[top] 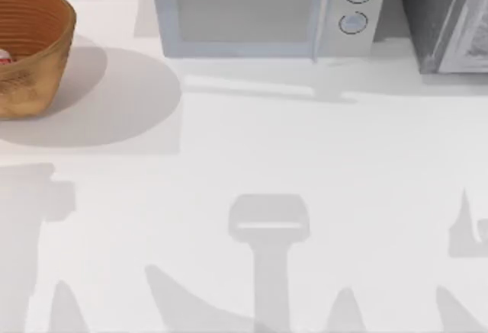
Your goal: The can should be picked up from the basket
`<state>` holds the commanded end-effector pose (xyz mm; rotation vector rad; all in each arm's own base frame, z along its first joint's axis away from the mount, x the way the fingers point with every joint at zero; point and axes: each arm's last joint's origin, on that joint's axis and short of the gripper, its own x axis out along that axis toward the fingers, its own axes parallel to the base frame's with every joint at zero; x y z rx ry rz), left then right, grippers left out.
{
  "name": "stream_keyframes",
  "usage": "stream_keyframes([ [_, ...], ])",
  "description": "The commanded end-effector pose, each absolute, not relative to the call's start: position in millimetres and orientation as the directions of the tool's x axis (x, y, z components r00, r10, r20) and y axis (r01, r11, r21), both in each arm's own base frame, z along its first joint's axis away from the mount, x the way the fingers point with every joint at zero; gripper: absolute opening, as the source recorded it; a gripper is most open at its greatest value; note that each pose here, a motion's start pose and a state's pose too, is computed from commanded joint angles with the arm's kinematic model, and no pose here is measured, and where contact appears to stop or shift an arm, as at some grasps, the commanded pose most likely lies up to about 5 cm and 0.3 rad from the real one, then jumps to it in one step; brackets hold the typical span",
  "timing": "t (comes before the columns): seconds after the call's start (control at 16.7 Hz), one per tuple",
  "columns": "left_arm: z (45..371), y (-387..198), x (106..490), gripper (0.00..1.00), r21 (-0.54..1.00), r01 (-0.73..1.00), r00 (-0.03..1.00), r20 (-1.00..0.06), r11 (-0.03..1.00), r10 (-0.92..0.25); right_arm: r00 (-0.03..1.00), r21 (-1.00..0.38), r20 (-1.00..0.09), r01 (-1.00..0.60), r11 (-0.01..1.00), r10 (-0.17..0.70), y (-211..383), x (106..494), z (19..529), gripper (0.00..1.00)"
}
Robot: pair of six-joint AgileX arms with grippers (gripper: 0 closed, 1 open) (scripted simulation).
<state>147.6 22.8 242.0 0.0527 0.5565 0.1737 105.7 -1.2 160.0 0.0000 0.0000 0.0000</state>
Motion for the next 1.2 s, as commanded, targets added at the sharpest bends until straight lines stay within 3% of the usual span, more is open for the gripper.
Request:
stream_keyframes([
  [0.3,300.4,55.1,201.7,1.00,0.159,-0.230,0.670,-0.690,0.960,0.275,1.000,0.000,0.000,0.000,1.000,0.000,-1.2,105.7,160.0,1.00],
  [0.6,344.5,95.0,262.1,1.00,0.196,-0.275,0.549,-0.772,0.941,0.321,1.000,0.000,0.000,0.000,1.000,0.000,-1.2,105.7,160.0,1.00],
  [1.2,395.9,151.5,334.0,1.00,0.177,-0.340,0.511,-0.790,0.924,0.339,1.000,0.000,0.000,0.000,1.000,0.000,-1.2,105.7,160.0,1.00],
])
